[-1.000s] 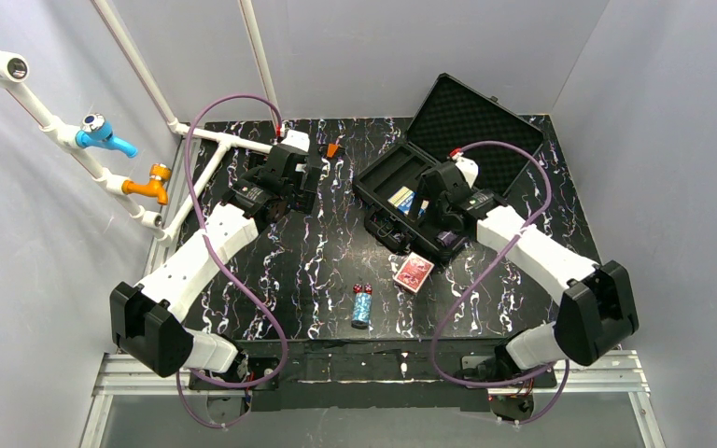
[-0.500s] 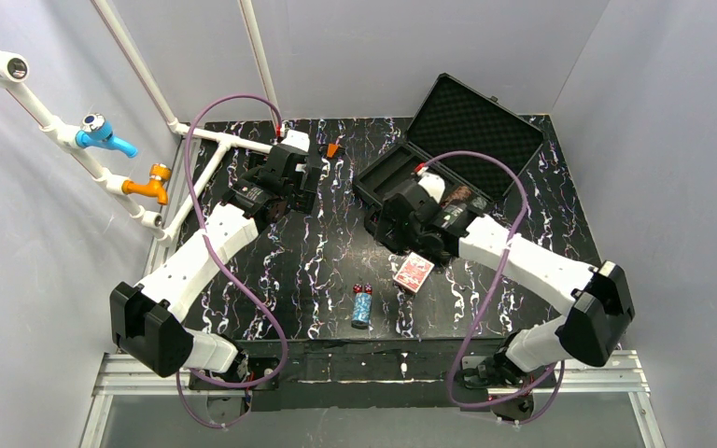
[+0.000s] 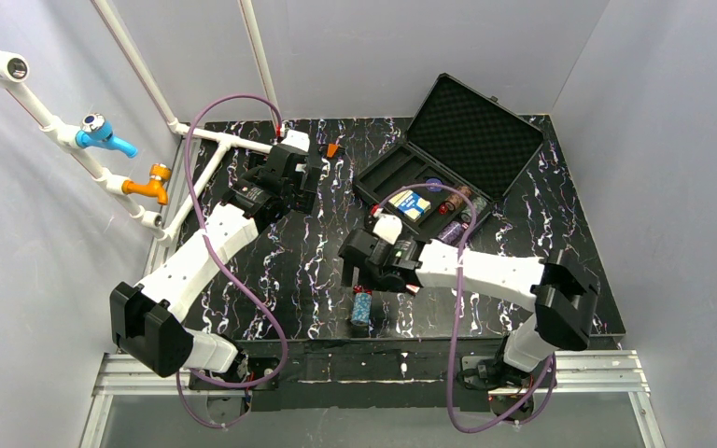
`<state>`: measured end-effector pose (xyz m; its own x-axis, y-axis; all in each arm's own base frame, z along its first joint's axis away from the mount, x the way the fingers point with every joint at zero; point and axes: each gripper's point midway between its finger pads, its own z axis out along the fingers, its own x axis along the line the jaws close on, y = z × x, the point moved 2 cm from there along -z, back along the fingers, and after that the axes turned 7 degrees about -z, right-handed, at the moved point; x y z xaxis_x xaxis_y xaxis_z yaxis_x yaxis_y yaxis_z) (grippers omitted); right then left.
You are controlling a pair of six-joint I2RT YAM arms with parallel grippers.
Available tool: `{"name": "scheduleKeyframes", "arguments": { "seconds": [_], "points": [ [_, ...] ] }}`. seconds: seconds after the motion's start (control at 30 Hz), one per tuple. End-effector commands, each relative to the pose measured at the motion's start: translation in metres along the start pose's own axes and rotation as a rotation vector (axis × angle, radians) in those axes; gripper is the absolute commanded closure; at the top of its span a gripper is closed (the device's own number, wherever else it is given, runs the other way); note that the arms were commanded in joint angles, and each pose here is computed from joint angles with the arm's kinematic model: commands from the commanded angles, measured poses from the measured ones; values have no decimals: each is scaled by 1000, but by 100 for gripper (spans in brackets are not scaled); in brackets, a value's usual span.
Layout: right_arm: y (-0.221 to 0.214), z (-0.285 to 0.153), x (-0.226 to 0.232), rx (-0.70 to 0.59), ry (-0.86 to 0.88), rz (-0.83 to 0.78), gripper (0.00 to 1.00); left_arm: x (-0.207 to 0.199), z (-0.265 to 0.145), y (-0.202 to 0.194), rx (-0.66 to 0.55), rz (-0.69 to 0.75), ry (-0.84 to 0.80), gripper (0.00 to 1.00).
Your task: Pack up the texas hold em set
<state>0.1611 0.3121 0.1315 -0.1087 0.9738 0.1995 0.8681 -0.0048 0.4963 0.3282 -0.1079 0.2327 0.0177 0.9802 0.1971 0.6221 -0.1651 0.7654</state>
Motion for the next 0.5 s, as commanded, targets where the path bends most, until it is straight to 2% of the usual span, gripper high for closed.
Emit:
{"name": "scheduleKeyframes", "arguments": {
  "seconds": [0.0, 0.33, 0.47],
  "points": [
    [-21, 8, -2, 17, -56, -5, 4, 12, -10, 0, -16, -3, 25, 1],
    [-61, 22, 4, 85, -70, -59, 14, 12, -11, 1, -20, -5, 25, 1],
    [-70, 31, 4, 103, -63, -58, 27, 12, -11, 1, -21, -5, 25, 1]
  ]
}}
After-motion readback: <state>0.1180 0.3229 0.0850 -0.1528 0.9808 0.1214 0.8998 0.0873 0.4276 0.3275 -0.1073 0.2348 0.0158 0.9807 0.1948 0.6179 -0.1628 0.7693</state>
